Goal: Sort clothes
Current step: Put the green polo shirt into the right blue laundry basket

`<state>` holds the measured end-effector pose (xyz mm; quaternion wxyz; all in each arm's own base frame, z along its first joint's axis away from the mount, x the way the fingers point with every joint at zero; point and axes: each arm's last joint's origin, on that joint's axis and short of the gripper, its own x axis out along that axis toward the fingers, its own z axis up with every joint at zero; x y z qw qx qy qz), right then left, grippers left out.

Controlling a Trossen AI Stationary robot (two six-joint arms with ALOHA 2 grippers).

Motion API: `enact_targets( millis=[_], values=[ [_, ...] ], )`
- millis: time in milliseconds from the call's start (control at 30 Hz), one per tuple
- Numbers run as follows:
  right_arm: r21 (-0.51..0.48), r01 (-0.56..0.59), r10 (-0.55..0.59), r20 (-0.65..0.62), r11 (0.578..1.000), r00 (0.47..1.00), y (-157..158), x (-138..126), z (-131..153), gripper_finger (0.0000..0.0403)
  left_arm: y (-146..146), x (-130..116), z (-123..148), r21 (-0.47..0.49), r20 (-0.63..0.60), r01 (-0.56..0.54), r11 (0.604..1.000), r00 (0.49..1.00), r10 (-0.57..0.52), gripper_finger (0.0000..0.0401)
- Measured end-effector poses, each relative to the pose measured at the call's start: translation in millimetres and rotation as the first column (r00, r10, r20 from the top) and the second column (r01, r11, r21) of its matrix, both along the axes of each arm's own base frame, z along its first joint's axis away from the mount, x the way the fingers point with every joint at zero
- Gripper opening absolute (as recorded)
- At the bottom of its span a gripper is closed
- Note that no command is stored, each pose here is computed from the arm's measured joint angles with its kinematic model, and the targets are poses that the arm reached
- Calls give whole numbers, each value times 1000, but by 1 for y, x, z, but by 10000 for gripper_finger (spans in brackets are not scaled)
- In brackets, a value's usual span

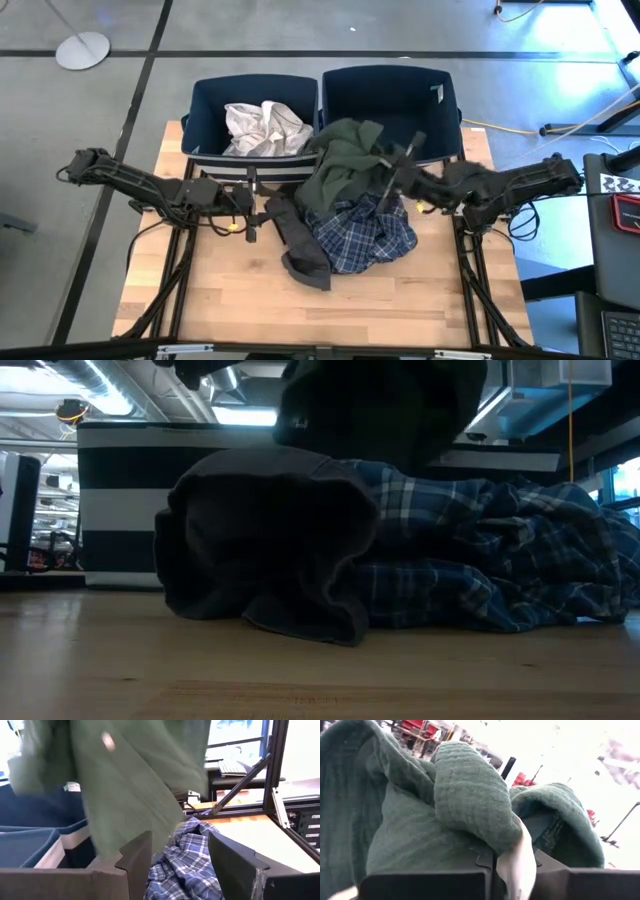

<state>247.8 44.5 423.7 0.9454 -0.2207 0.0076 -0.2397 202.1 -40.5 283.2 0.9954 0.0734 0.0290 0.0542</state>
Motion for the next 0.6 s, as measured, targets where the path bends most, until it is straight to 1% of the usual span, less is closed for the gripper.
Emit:
enact_targets(
  millis=[133, 267, 467, 600],
  values=[
    [-78, 54, -52, 34, 995, 998, -3, -10, 30, 26, 0, 0, 0, 0, 0, -2, 1000, 1000, 2, 184],
    [-153, 134, -126, 63, 979, 990, -12, -21, 59, 28, 0, 0, 0, 0, -1, -2, 1000, 1000, 2, 184],
    [-166, 271, -252, 128, 948, 959, -38, -35, 90, 28, 0, 0, 0, 4, -1, -2, 1000, 1000, 2, 184],
    [-172, 351, -330, 140, 921, 934, -58, -38, 95, 29, 0, 0, 0, 5, -1, -2, 1000, 1000, 2, 184]
  ],
)
